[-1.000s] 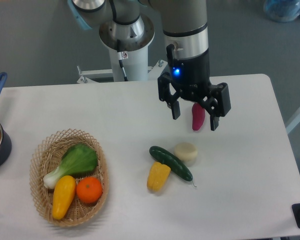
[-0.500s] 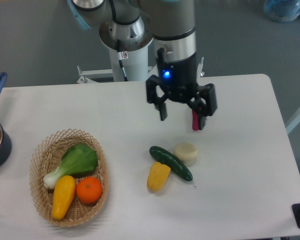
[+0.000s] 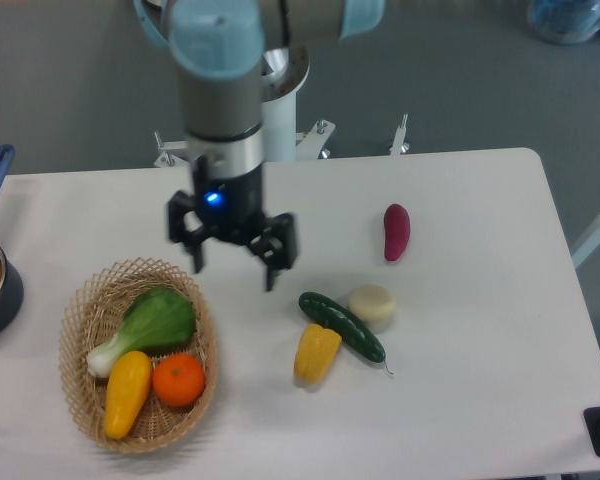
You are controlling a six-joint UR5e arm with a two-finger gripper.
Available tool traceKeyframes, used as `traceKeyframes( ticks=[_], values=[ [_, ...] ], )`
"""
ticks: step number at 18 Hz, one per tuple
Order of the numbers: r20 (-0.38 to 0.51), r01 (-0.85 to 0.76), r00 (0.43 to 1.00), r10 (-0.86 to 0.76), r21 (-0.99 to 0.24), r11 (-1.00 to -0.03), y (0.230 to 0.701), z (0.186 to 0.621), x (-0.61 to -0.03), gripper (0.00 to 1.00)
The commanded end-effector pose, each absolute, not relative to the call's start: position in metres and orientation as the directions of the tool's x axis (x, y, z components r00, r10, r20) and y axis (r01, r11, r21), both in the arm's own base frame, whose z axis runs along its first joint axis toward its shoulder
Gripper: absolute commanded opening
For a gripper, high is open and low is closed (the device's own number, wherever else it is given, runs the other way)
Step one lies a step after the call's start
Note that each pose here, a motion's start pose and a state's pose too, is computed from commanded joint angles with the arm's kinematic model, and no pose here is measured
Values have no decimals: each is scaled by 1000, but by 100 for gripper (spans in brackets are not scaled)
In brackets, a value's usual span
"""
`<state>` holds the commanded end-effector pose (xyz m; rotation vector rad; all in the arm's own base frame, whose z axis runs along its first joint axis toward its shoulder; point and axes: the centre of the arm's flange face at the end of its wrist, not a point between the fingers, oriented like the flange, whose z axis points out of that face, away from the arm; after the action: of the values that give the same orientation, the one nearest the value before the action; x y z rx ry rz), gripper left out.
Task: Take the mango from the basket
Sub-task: 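Move the open gripper from the sweet potato over the wicker basket, then lower the gripper into the basket around the yellow squash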
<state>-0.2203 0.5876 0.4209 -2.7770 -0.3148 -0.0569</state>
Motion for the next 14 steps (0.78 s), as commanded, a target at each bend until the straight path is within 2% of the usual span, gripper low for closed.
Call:
traceKeyframes(
  ticks=[5,9,12,14],
  values=[
    [134,299,954,269,-331,-895,645,379,-200,100],
    [125,261,965,232,-354,-898,669,342,-190,100],
    [134,244,968,211,-309,-919,681,306,-179,100],
    [137,242,968,210,-298,-923,682,297,-179,100]
  ],
)
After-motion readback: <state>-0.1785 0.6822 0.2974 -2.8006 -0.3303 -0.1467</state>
